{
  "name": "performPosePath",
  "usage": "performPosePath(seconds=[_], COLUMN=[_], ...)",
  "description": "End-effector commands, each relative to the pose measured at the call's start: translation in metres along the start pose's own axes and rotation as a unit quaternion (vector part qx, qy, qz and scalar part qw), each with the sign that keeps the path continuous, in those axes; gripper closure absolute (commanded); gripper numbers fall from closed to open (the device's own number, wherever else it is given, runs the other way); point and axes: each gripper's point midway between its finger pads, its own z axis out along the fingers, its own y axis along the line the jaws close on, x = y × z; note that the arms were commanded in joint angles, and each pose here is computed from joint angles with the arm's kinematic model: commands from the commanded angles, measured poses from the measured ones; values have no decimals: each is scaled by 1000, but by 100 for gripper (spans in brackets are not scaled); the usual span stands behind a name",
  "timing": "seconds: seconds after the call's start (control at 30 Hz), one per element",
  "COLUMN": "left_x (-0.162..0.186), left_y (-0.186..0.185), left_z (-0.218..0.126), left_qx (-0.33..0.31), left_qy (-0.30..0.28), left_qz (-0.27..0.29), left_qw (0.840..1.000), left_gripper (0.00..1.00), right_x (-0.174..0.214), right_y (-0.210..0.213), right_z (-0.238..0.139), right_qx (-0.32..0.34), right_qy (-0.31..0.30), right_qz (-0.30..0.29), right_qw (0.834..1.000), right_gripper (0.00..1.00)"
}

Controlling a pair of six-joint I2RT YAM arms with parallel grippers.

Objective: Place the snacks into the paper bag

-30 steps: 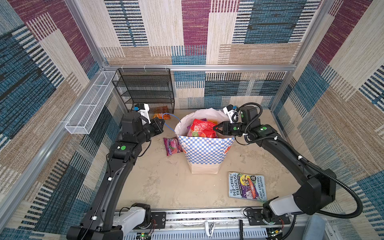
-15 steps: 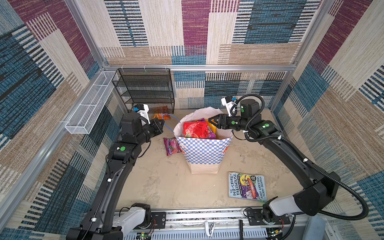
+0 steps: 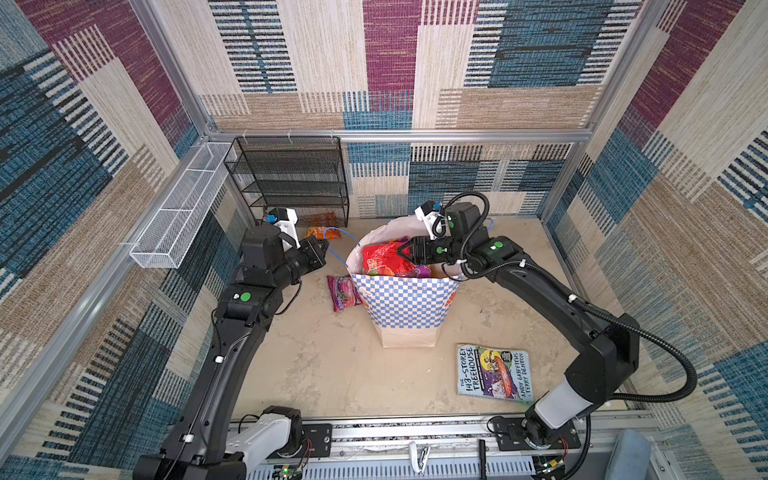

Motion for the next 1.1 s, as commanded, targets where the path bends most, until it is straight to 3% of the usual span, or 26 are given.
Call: performPosePath(seconds=[0.0,0.4,0.53,0.67,0.8,0.83,1.07], left_x=[-23,-23,-23,-24,-25,-25,-25], left_y=[-14,-14,-14,-14,-14,-14,-14], left_z=[-4,-4,-4,-6,-7,-7,-7], left_qx=[27,27,27,28,27,27,30], left_qy=[-45,-45,-45,-48,-50,-50,-50], left_qz=[10,9,9,9,10,9,7], left_qw=[999,999,999,998,998,998,998], left_gripper=[100,100,100,100,100,100,100], right_x=[-1,-13,-14,-9,-7,-8,-24], right_y=[-4,7,12,24,33,35,78], right_z=[3,19,27,33,28,25,-20], right_qx=[14,-3,-22,-59,-82,-85,-145], right_qy=[-2,-10,-6,6,5,3,-26], right_qz=[-7,-15,-19,-24,-27,-29,-47], right_qw=[1000,1000,1000,998,996,996,988], right_gripper=[46,38,40,62,96,100,100])
